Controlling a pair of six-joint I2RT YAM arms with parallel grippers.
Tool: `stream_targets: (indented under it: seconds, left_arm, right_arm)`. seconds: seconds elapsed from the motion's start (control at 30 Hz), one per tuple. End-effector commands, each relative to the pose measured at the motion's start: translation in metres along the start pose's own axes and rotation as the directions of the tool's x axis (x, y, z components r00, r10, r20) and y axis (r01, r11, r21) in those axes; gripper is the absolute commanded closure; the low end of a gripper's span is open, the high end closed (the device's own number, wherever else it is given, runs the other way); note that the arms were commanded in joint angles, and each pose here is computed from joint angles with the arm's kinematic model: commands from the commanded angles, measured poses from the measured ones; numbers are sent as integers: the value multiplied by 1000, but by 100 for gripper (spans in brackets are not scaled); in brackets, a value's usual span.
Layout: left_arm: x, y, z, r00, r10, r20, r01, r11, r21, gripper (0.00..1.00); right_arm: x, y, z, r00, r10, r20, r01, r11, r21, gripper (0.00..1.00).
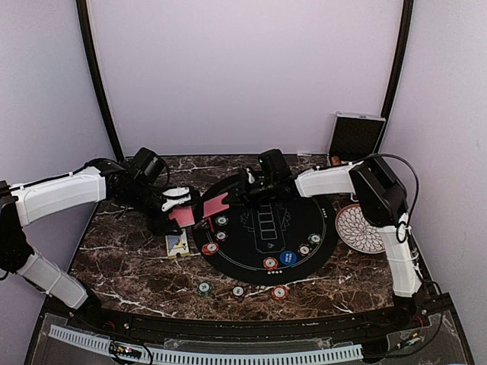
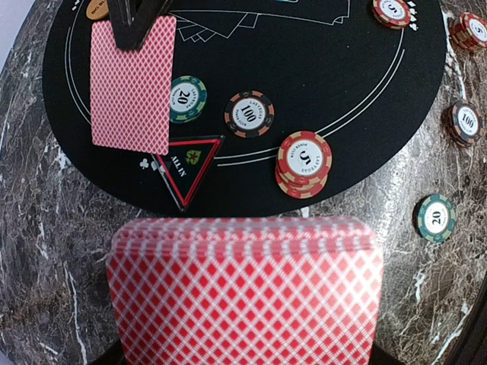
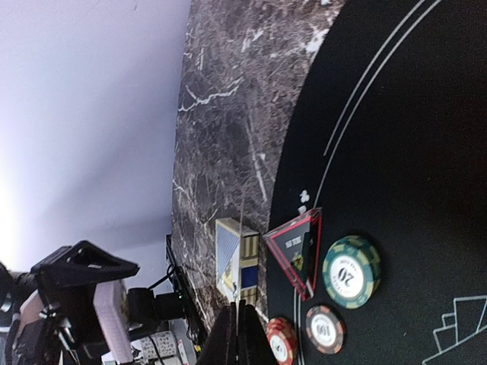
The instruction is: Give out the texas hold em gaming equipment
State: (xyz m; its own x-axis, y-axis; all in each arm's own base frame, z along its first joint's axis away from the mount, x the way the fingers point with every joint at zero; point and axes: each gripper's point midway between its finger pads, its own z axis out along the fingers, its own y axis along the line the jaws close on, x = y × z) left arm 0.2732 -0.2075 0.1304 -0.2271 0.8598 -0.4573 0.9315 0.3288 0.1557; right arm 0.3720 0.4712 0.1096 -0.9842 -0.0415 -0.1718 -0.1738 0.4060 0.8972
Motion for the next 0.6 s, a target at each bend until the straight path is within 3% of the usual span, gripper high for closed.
stream_targets:
  seconds: [0.0,0.3,0.57]
  left_arm:
    - [2,-7,-11,1000,-15,21,15,1000,8,84]
    - [3,-8,-12,1000,-7,24,6,1000,4,84]
    - [4,-9,-12,1000,-6,22,6,1000,8,84]
  right_arm:
    - [-17,3,19,999,-7,40,8,1000,-28,100]
    - [-31,-16,43,997,0,74,-1,1000,20,99]
    - [-35,-26,34,994,-62,93,48,988,148,57]
